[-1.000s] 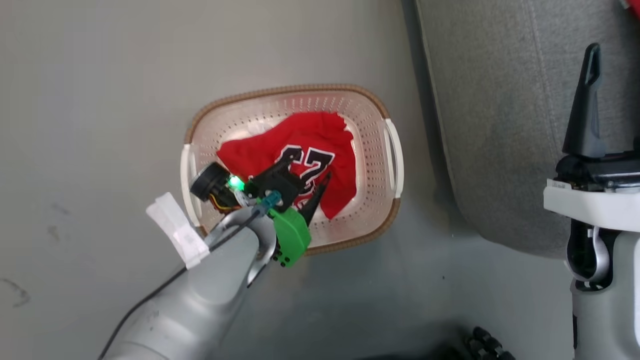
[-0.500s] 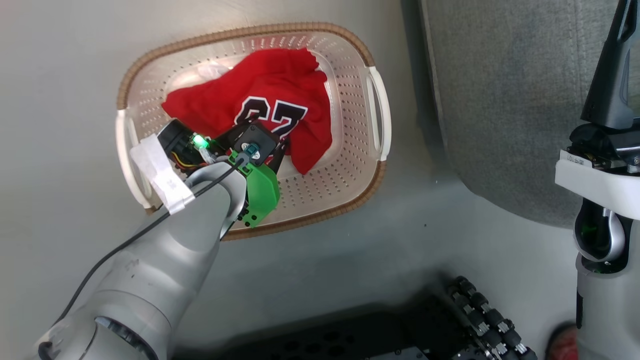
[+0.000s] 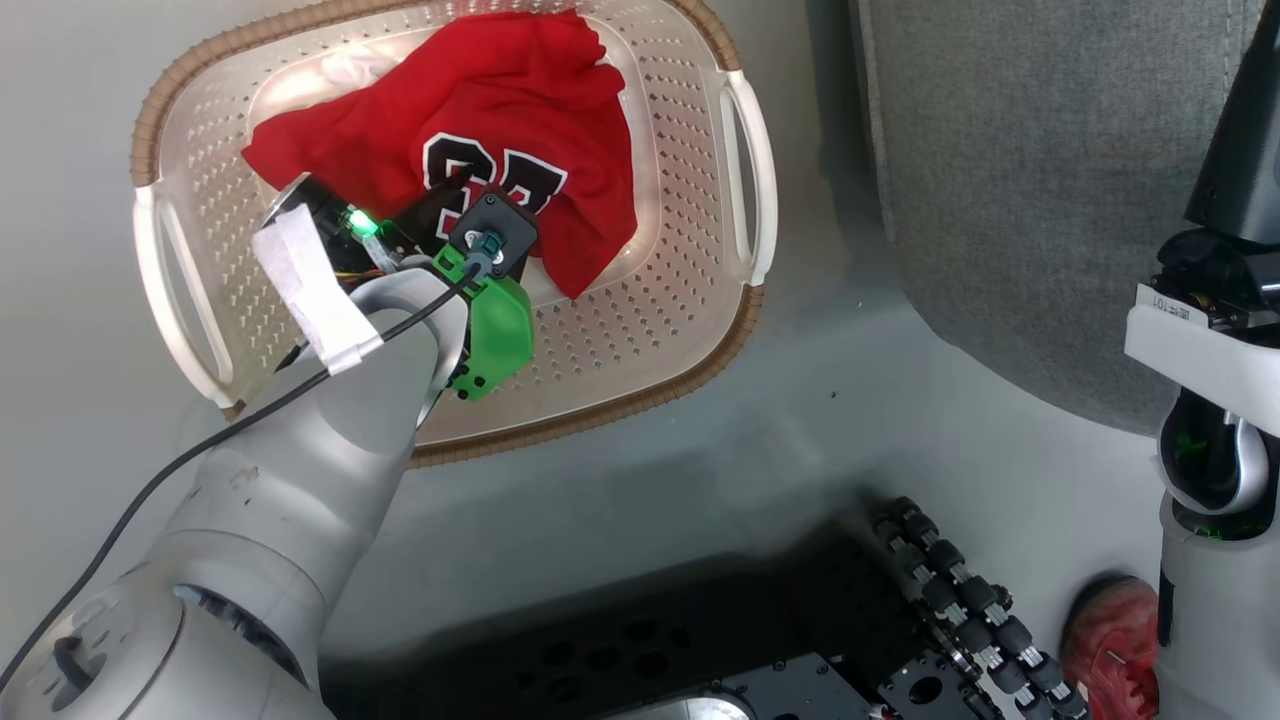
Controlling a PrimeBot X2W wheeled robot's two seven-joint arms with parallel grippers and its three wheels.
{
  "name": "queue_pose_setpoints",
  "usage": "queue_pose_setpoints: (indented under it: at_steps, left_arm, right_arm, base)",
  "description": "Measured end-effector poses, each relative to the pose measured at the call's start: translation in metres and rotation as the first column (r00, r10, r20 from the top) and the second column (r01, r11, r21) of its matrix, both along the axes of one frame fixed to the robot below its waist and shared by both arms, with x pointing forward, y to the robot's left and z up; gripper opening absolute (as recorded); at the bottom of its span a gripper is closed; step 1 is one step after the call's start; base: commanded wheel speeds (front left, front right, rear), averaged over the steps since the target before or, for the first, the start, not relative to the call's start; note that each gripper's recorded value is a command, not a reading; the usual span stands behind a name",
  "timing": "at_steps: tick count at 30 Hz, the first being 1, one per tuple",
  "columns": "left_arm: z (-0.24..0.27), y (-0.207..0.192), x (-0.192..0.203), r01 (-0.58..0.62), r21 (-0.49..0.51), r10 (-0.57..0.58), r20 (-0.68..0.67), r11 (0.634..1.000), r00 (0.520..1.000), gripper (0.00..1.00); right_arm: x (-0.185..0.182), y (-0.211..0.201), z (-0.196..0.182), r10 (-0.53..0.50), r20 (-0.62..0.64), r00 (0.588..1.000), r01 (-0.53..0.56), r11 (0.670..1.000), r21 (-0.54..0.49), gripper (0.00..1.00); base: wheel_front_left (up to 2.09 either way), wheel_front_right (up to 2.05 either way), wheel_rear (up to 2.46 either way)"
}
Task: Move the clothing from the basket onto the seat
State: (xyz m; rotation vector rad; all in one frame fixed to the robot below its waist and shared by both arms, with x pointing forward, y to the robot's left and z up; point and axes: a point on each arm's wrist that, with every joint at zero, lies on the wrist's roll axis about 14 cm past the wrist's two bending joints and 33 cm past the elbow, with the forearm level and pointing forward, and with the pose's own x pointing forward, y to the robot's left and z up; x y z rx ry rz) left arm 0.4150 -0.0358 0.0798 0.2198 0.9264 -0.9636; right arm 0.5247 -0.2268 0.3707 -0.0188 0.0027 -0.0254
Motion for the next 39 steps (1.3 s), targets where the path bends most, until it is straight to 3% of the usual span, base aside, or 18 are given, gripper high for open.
queue_pose_setpoints:
  at_steps: [1,2,9,12,19,29,39]
  left_arm:
    - [-0.001,-0.001,0.000,0.000,-0.002,0.000,0.002,1.000,1.000,0.39]
    - [-0.002,-0.001,0.001,-0.003,-0.003,0.003,0.008,1.000,1.000,0.00]
    - [0.015,-0.007,0.016,-0.034,-0.053,0.036,0.051,0.998,0.998,0.00]
    - [0.038,-0.021,0.029,-0.052,-0.125,0.063,0.090,0.991,0.994,0.00]
    - [0.089,-0.022,0.036,-0.158,-0.218,0.188,0.123,0.963,0.974,0.00]
    - [0.171,0.000,0.023,-0.331,-0.323,0.389,0.131,0.887,0.912,0.00]
    - [0.265,0.038,0.010,-0.431,-0.439,0.564,0.235,0.788,0.792,0.00]
  right_arm:
    - [0.001,0.000,-0.001,0.001,0.000,1.000,-0.001,1.000,-0.001,1.00]
    - [0.001,0.000,-0.001,0.001,0.000,1.000,-0.001,1.000,-0.001,1.00]
    - [0.003,0.005,0.006,0.012,0.019,1.000,-0.012,1.000,0.010,1.00]
    - [0.005,0.008,0.018,0.018,0.044,0.999,-0.019,1.000,0.017,1.00]
    - [-0.001,0.016,0.049,0.036,0.089,0.995,-0.038,0.999,0.018,1.00]
    - [-0.037,0.028,0.095,0.048,0.114,0.992,-0.057,0.996,0.073,1.00]
    - [-0.092,0.045,0.117,0.070,0.089,0.994,-0.084,0.983,0.161,1.00]
  base:
    - [0.00,0.00,0.00]
    - [0.00,0.00,0.00]
    - [0.00,0.00,0.00]
    - [0.00,0.00,0.00]
    - [0.00,0.00,0.00]
    - [0.00,0.00,0.00]
    - [0.00,0.00,0.00]
